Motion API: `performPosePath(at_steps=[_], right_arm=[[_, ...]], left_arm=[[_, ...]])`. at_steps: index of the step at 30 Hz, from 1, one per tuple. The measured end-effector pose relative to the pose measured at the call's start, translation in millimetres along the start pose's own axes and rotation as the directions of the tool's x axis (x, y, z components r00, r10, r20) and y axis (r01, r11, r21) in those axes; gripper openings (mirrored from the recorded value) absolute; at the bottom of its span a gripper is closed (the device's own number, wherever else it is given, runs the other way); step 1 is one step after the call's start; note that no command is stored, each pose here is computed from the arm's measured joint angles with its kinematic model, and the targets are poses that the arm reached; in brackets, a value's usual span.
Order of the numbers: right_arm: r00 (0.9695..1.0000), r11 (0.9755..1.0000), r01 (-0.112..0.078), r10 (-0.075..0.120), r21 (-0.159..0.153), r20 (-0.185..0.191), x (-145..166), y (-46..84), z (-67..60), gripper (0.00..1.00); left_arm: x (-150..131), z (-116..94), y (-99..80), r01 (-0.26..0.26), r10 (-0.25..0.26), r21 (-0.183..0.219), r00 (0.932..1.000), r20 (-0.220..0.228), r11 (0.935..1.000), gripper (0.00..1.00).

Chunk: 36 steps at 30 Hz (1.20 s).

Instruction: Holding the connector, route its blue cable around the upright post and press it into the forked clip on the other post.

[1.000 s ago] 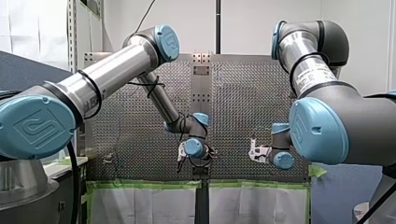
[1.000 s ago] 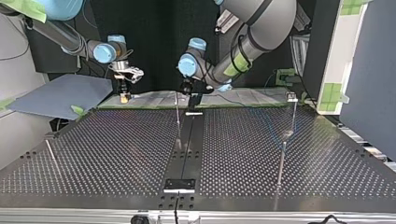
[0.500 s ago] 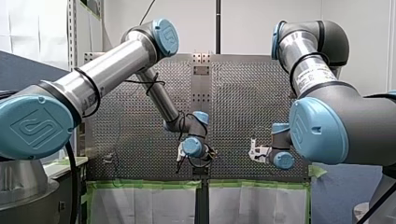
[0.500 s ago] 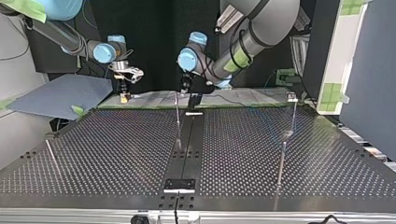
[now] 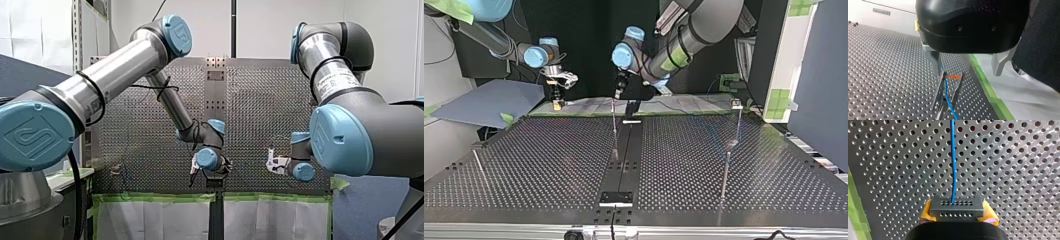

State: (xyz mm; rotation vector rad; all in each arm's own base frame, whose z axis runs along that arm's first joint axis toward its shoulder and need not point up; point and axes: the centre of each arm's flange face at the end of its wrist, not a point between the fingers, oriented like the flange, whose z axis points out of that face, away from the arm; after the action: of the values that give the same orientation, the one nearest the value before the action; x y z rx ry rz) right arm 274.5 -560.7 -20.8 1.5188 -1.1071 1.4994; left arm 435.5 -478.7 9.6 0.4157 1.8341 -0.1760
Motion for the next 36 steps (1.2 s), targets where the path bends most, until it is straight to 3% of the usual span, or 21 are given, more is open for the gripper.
performPosePath(at_steps=[29,36], right_arm=[[1.0,1.0,-0.001,0.001,-0.001,0.003,0,1.0,-0.2,0.31],[1.0,1.0,-0.002,0.002,-0.002,0.006,-1,1.0,-0.5,0.31]], left_arm=[[-4,-11,-7.4,-0.006,0.006,-0.006,1.0,0.001,1.0,1.0],[-17,-32,-15.8,0.002,-0.002,0.004,0.999,0.044,1.0,1.0]])
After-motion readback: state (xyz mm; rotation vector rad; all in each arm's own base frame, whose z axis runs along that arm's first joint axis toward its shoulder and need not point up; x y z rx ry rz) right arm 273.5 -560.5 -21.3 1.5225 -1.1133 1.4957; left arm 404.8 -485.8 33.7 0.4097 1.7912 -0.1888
